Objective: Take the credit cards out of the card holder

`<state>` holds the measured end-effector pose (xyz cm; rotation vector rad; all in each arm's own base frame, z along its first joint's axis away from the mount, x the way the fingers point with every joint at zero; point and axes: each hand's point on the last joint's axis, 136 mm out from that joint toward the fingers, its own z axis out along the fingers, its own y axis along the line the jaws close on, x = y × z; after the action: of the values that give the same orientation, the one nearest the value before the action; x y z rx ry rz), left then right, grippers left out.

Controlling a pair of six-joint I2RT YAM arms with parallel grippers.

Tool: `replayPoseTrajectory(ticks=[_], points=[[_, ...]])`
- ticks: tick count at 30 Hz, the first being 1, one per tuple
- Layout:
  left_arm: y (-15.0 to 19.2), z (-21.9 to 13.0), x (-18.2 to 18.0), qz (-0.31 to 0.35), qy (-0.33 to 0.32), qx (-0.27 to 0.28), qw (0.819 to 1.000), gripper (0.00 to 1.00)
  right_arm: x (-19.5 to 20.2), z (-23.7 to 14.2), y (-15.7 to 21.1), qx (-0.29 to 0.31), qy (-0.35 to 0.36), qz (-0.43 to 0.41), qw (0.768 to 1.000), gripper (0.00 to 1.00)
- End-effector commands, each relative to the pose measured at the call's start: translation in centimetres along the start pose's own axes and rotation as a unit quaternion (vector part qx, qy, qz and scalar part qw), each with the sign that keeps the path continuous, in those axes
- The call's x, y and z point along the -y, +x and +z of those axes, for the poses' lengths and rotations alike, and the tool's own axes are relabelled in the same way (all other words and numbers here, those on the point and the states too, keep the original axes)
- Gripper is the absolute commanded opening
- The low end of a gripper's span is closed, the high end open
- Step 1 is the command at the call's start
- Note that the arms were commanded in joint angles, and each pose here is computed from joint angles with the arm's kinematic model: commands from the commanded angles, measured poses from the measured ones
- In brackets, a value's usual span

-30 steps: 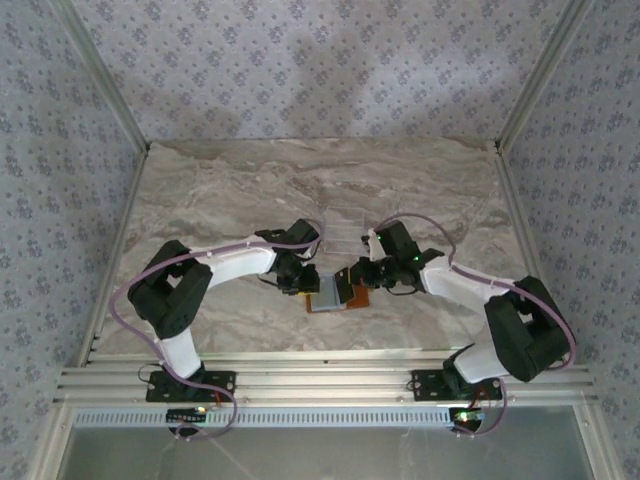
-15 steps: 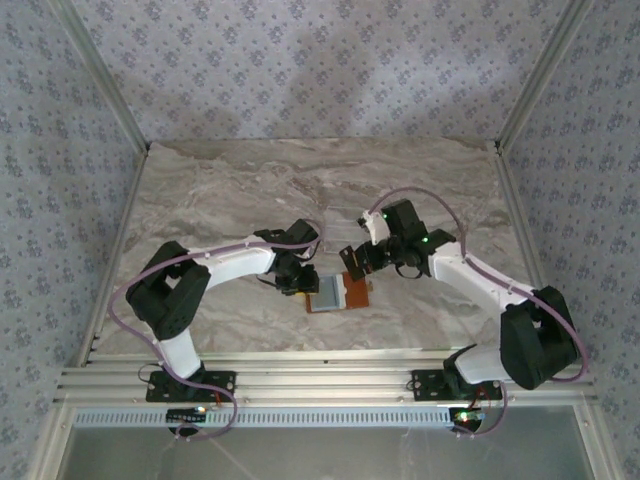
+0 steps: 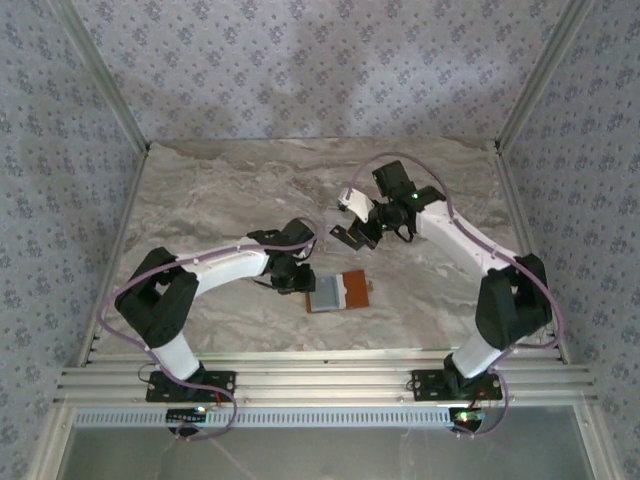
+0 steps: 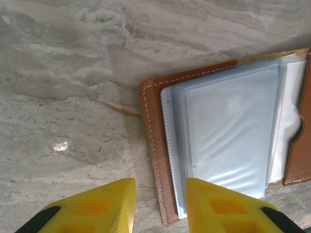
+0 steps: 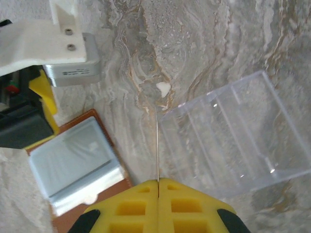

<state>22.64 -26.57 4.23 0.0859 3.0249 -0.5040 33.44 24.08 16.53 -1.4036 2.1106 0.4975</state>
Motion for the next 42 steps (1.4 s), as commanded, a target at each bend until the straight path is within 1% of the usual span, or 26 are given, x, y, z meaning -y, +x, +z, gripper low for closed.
replayPoseTrajectory(ticks=[1,7,11,19,26,38,42], points=[[0.2,-1.0,-0.8,-0.008,-0.006,0.006,1.0,0.34,0.5,0.0,1.0,-0.048,-0.021,-0.064,0.997,0.0],[0.2,-1.1,-1.7,-0.018,-0.009,0.006,1.0,0.34,2.0,1.4,1.3,-0.099,-0.047,-0.109,0.988,0.0],[0.2,-1.2,-2.1,-0.023,-0.01,0.006,1.0,0.34,2.8,2.4,1.6,-0.125,-0.063,-0.124,0.982,0.0],[0.2,-1.0,-2.9,-0.03,-0.011,0.004,0.999,0.34,3.3,4.3,2.2,-0.152,-0.09,-0.146,0.973,0.0],[0.2,-0.7,-3.1,-0.036,-0.008,0.0,0.999,0.34,2.8,6.1,3.2,-0.174,-0.122,-0.157,0.964,0.0],[0.2,-0.5,-3.1,-0.035,-0.007,-0.004,0.999,0.34,0.8,7.3,4.6,-0.19,-0.179,-0.16,0.952,0.0],[0.2,-0.5,-3.0,-0.035,-0.006,-0.004,0.999,0.34,1.2,7.7,4.9,-0.197,-0.175,-0.162,0.951,0.0]])
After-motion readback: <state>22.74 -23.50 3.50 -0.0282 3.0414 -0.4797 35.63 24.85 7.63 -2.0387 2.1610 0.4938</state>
